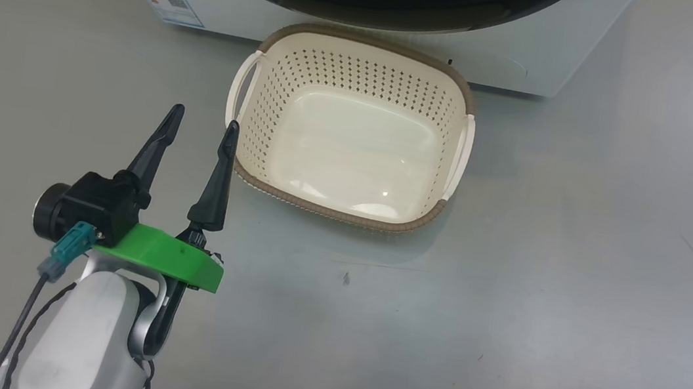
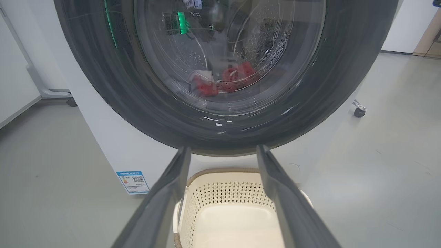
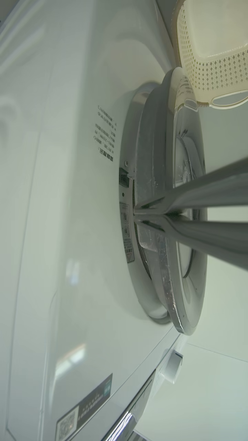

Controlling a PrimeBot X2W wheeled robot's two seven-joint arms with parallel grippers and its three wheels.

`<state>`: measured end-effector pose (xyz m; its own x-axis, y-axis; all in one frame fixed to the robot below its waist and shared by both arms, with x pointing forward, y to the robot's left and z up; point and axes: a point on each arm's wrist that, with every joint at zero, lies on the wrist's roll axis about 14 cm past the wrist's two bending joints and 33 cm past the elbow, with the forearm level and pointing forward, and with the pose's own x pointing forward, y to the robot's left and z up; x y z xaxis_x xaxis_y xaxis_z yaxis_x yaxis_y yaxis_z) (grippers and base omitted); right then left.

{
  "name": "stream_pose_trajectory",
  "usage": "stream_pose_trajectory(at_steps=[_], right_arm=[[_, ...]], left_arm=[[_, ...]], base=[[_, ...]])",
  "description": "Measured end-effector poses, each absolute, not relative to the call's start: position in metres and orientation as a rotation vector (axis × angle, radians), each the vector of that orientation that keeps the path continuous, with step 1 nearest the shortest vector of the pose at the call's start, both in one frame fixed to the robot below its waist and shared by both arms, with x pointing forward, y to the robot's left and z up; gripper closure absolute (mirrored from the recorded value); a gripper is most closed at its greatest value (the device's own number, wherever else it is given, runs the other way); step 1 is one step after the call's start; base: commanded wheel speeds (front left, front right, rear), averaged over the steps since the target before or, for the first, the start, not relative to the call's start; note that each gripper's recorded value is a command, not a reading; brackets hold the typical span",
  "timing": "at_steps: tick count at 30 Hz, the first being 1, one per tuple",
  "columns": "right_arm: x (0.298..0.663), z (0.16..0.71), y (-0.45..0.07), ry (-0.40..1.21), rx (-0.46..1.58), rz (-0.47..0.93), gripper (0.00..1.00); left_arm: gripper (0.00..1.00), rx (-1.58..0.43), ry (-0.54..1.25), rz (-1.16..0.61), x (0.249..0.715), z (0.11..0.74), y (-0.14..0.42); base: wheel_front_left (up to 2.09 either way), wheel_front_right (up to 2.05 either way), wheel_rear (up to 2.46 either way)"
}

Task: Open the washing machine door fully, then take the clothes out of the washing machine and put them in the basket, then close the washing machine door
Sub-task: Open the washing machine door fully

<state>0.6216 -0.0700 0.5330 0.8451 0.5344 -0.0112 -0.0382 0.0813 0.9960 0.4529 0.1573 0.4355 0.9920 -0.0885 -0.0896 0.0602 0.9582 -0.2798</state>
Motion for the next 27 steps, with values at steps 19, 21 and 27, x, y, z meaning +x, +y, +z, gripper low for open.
stream_pose_trajectory(at_steps=[19, 21, 27], right_arm=[[0.662, 0.524, -0.01, 0.57, 1.388, 0.591, 1.0], [0.664, 0.519, -0.004, 0.59, 1.382, 0.594, 1.0], [0.67, 0.509, 0.003, 0.626, 1.384, 0.59, 1.0]], left_arm=[[0.0, -0.274, 0.149, -0.021, 0.449, 0.419, 0.178], [0.0, -0.278, 0.152, -0.017, 0.449, 0.417, 0.179], [0.0, -0.275, 0.155, -0.01, 0.45, 0.416, 0.182]], base=[[0.0, 0.0, 0.0], [0.0, 0.0, 0.0], [0.0, 0.0, 0.0]])
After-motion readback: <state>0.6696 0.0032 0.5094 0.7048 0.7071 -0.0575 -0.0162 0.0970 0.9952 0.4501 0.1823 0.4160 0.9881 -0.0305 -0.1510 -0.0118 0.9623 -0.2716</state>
